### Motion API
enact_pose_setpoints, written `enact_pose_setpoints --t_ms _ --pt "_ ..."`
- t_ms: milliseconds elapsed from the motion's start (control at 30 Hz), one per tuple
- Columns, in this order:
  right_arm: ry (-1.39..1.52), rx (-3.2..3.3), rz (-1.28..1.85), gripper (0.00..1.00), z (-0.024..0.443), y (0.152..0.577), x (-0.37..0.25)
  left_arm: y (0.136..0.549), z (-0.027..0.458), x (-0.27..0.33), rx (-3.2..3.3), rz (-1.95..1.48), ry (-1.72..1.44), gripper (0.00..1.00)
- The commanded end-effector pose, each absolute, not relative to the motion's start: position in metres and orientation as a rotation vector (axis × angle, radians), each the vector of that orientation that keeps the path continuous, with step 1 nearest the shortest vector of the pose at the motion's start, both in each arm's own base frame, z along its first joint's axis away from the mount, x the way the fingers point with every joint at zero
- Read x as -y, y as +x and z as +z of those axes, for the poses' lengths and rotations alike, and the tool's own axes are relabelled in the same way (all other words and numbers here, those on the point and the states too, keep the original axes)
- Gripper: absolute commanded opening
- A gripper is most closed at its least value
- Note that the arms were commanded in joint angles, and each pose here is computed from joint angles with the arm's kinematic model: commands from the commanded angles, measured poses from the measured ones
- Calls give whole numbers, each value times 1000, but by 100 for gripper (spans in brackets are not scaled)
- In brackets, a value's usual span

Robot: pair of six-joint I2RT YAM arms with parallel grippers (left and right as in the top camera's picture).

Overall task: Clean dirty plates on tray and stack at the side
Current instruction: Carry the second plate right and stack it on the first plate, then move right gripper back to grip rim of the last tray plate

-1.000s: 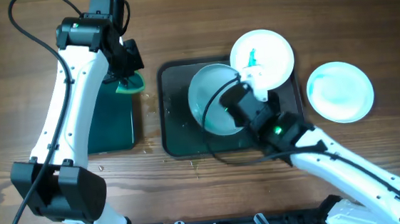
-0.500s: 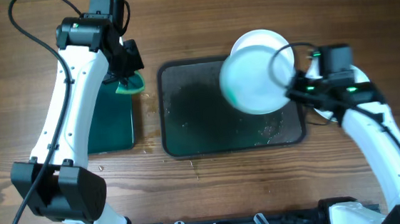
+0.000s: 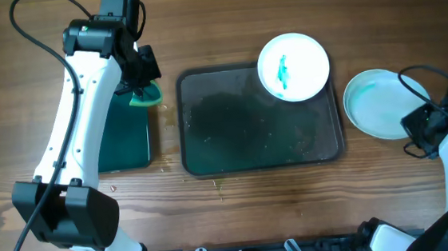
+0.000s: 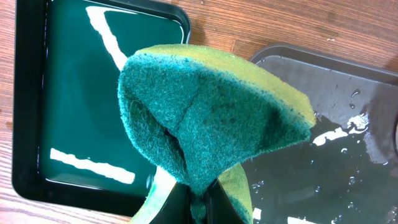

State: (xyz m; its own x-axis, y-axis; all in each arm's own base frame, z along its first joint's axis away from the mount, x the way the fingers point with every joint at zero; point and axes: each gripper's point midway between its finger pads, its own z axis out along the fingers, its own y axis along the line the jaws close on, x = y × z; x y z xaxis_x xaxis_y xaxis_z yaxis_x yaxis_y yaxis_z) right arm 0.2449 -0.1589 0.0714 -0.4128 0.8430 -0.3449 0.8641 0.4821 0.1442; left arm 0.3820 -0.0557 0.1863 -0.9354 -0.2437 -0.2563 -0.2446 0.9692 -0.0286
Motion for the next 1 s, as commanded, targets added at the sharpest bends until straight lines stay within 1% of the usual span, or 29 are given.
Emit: enact_pose_setpoints --t_ms 0,33,67,133,167,333,500,567,700,800,833,867,967 --pt "1410 -2320 -146 6 73 248 171 384 188 51 -2850 20 -362 4" --pt "1403 -2314 -137 14 73 251 172 384 188 51 -2850 20 -362 4" --pt "1388 -2308 -117 28 74 256 172 385 188 51 -2849 19 -362 4" --pt "1279 -2328 -11 43 76 272 163 385 188 51 -2849 19 -362 4" --pt "1219 -2336 61 47 79 281 155 385 188 51 -2849 19 -362 4" --pt "938 -2350 293 52 112 323 116 385 188 51 -2849 19 -362 4" --pt "673 -2366 363 54 159 376 64 384 188 51 -2850 20 -362 4" --pt "582 -2400 384 54 165 399 45 385 188 51 -2849 19 -362 4" --pt "416 -2496 431 52 152 438 15 385 188 51 -2848 20 -362 4" --pt "307 -2573 440 50 120 466 3 385 188 51 -2846 19 -361 4" --pt "295 -2589 439 49 112 471 2 385 188 51 -2846 18 -361 4" --pt "290 -2622 438 47 92 479 3 385 188 51 -2846 19 -361 4" --pt "215 -2641 458 46 72 485 0 385 188 51 -2846 18 -362 4"
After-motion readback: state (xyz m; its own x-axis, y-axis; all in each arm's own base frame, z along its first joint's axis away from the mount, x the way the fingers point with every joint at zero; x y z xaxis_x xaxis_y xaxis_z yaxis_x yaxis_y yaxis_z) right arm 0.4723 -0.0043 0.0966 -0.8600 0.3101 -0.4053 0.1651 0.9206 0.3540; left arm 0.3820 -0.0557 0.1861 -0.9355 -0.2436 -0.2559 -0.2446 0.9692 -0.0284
